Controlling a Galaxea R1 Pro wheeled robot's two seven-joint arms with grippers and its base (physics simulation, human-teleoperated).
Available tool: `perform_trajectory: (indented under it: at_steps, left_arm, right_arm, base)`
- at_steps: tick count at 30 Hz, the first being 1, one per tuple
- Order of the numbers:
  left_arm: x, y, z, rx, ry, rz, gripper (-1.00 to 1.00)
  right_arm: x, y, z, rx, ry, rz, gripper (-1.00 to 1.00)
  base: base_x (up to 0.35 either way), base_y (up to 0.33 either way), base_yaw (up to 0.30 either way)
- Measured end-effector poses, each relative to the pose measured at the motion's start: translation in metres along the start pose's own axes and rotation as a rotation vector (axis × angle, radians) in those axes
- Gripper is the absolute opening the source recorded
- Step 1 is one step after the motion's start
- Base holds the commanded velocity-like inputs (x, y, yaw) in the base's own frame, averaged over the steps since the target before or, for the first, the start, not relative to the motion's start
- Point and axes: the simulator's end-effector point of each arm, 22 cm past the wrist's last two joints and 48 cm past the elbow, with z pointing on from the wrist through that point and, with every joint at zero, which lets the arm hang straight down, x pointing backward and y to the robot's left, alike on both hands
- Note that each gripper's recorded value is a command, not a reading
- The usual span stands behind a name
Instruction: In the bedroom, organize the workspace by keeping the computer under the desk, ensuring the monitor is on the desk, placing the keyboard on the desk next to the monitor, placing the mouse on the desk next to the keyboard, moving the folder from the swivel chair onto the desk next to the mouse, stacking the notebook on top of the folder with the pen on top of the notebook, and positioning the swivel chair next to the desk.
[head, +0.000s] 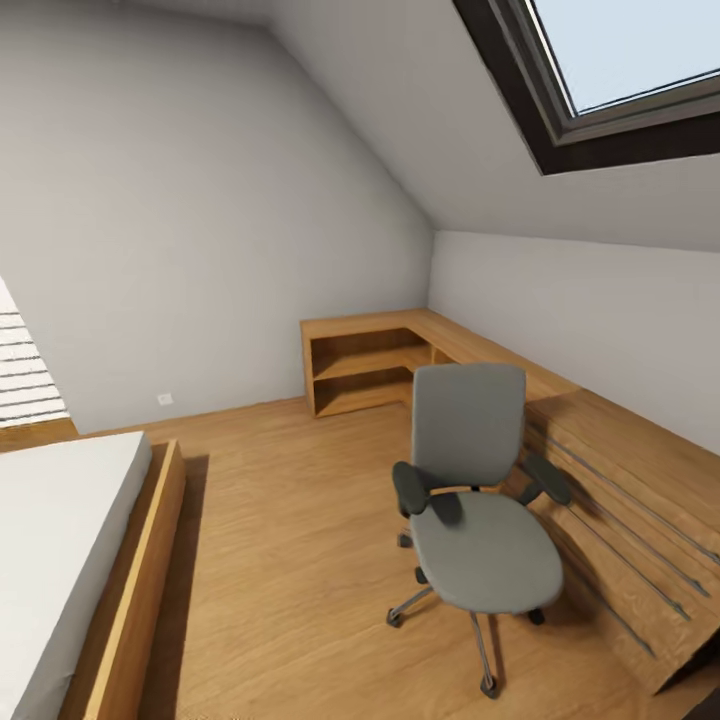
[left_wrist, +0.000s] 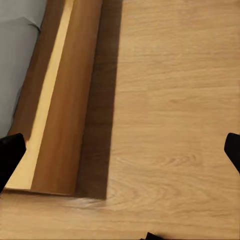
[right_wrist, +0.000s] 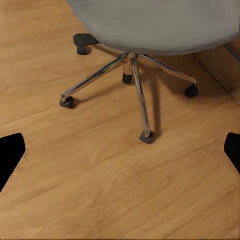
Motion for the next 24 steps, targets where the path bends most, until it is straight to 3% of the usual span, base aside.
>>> perform_trajectory:
  at_steps: [15,20,24]
  left_arm:
    - [-0.001,-0.003,-0.002,0.006,-0.012,-0.004,1.00]
    - [0.014,-0.028,-0.015,0.052,0.020,0.018,1.00]
    - [0.018,-0.032,-0.018,0.061,0.028,0.029,1.00]
  right_arm:
    - [-0.002,0.002,-0.004,-0.010,-0.026,0.001,1.00]
    - [-0.003,0.006,-0.004,-0.025,-0.030,-0.015,1.00]
    - [-0.003,0.006,-0.004,-0.028,-0.031,-0.017,1.00]
  base:
    - [0.250,0.183,0.287]
    - [0.052,0.045,0.287]
    - [0.050,0.009,0.287]
